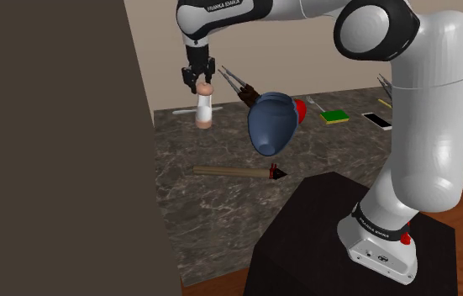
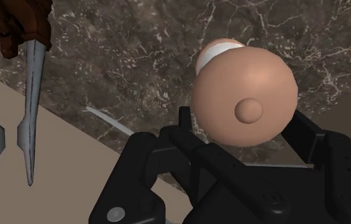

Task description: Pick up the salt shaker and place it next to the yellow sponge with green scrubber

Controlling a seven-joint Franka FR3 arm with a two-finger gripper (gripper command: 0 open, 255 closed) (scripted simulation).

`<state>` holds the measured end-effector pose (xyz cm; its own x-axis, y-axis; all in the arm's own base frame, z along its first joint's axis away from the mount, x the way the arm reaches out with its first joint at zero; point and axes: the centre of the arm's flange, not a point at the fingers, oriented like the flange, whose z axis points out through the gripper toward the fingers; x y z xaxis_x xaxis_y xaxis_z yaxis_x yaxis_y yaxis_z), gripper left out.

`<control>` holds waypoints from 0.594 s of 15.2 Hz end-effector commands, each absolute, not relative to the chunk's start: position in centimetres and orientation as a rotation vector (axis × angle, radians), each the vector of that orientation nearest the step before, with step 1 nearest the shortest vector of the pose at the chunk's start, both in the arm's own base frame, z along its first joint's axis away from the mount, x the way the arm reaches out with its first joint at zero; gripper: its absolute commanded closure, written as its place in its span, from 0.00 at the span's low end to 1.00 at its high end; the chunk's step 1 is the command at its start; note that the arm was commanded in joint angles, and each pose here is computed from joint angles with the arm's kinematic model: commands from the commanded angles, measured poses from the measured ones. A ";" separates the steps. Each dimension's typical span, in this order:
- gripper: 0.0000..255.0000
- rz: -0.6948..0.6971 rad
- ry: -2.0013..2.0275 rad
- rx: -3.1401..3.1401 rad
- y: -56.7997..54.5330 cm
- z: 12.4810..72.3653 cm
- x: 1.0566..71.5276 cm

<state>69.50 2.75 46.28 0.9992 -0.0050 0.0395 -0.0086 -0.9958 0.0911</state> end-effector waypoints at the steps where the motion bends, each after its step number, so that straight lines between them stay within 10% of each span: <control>1: 1.00 0.060 -0.011 3.049 2.8 47.5 69.4; 9: 1.00 0.060 -0.011 3.049 0.2 50.6 66.6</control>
